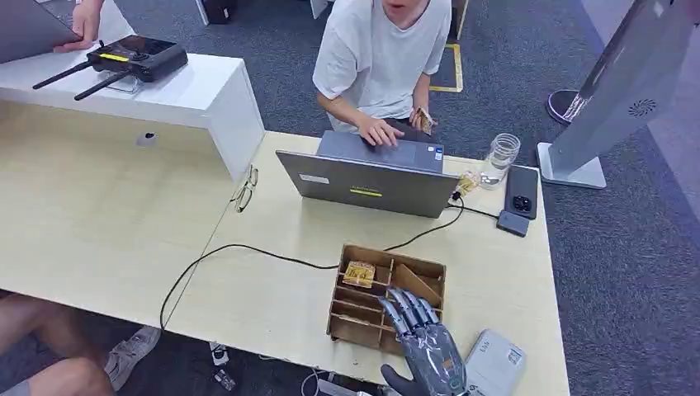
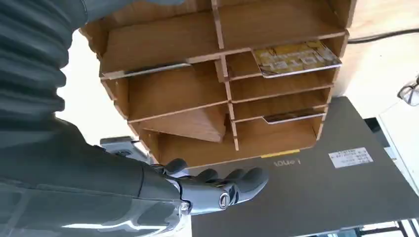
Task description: Pass the card to the sensor for recognition and then transmit it.
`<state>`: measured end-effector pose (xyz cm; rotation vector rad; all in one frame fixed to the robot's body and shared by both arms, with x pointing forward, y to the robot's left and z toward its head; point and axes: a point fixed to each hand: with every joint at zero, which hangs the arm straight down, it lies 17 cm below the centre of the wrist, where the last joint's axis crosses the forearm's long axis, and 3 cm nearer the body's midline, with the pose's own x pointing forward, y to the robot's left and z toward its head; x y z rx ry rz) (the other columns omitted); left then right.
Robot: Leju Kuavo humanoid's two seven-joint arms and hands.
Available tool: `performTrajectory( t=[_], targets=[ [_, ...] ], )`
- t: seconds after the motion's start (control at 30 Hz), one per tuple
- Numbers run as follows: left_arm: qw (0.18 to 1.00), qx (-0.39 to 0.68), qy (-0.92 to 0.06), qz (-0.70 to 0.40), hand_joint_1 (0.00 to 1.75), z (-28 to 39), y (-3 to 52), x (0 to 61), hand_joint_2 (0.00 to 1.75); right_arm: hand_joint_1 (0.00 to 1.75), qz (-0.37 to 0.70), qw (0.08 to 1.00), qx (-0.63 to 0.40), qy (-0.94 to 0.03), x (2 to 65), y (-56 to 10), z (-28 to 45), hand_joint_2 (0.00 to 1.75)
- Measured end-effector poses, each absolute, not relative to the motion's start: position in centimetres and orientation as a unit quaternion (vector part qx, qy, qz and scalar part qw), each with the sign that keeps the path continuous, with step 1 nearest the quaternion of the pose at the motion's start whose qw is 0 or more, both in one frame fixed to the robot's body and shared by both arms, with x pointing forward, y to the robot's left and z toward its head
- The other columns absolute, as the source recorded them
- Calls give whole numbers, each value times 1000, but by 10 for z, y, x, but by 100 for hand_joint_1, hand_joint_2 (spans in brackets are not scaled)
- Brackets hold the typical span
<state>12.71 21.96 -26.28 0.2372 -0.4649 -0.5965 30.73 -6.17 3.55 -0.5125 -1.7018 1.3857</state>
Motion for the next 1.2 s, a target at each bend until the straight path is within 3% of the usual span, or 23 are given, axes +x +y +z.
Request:
performTrajectory(
  t=[0.17,0.23,0.43,0.63,1.2],
  targets=[
    [922,115,-227,-291,0,-263,219,127,0,3,560,432,-205,-676,306,-63,29,175],
    [922,115,-227,-291,0,-263,219,127,0,21,562,433,-205,-674,306,-64,27,175],
    [922,115,-227,-291,0,-263,219,127,0,24,563,435,-206,-671,306,-66,24,175],
    [922,115,-227,-292,0,-263,219,127,0,51,561,438,-212,-670,309,-69,23,175],
    [922,115,-227,-293,0,-263,219,127,0,45,547,443,-238,-669,317,-81,27,175]
  ],
)
